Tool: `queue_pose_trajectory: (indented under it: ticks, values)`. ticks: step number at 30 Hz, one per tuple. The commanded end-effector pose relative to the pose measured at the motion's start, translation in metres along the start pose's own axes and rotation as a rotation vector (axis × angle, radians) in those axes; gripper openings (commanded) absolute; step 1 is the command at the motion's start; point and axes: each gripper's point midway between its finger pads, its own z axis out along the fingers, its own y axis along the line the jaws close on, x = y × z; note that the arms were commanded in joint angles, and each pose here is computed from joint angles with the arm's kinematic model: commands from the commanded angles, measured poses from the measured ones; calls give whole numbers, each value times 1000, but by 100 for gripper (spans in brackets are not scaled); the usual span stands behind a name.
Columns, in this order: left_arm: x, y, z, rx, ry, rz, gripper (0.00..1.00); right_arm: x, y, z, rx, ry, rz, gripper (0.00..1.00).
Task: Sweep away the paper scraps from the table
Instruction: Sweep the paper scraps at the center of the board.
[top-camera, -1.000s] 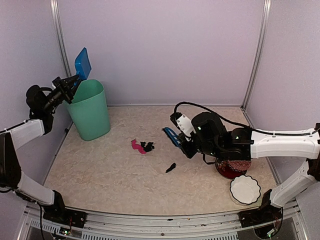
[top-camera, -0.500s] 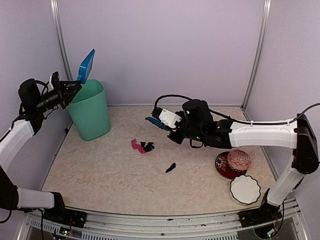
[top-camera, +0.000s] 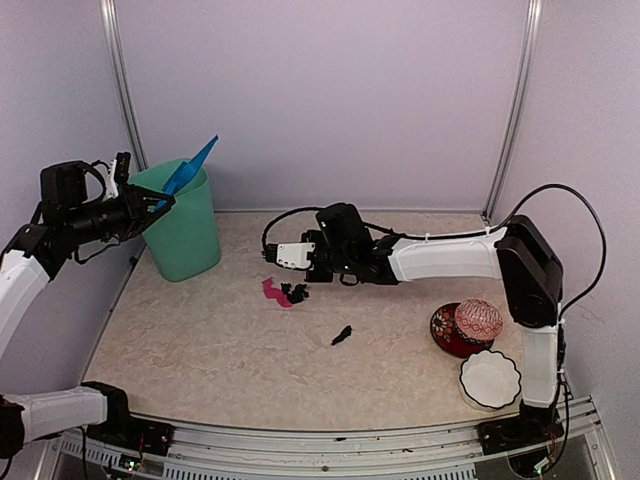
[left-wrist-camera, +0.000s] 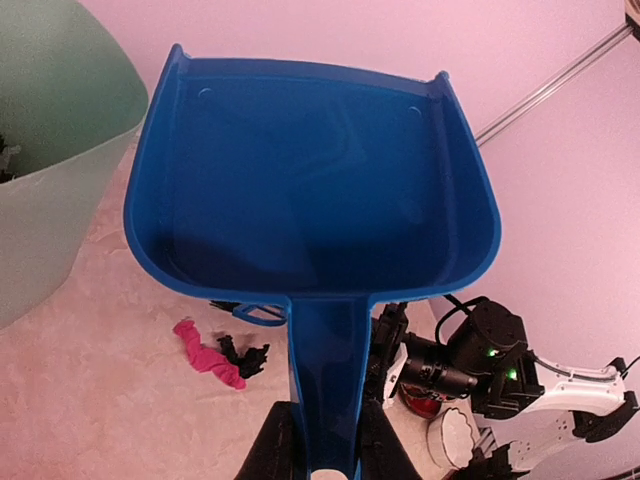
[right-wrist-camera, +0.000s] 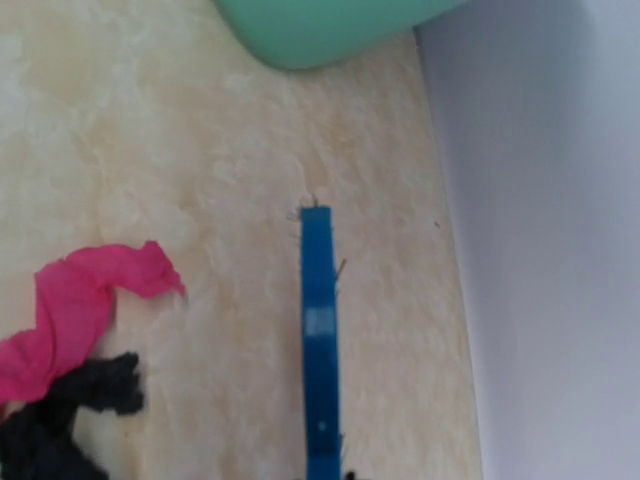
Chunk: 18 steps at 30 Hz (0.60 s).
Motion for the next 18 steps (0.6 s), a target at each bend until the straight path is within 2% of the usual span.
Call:
queue_pose_trajectory:
  ticks: [1, 6, 11, 18]
  values:
    - [17, 8, -7, -146, 27, 112, 0, 9, 15, 28, -47, 16, -150, 0]
    - [44, 5, -2, -197, 68, 154, 0, 18, 39, 49, -71, 2, -222, 0]
    - [67, -4, 4, -167, 110, 150, 0, 21, 66, 61, -127, -12, -268, 0]
    - [90, -10, 11, -185, 164, 180, 0, 24, 112, 48, -270, -21, -303, 0]
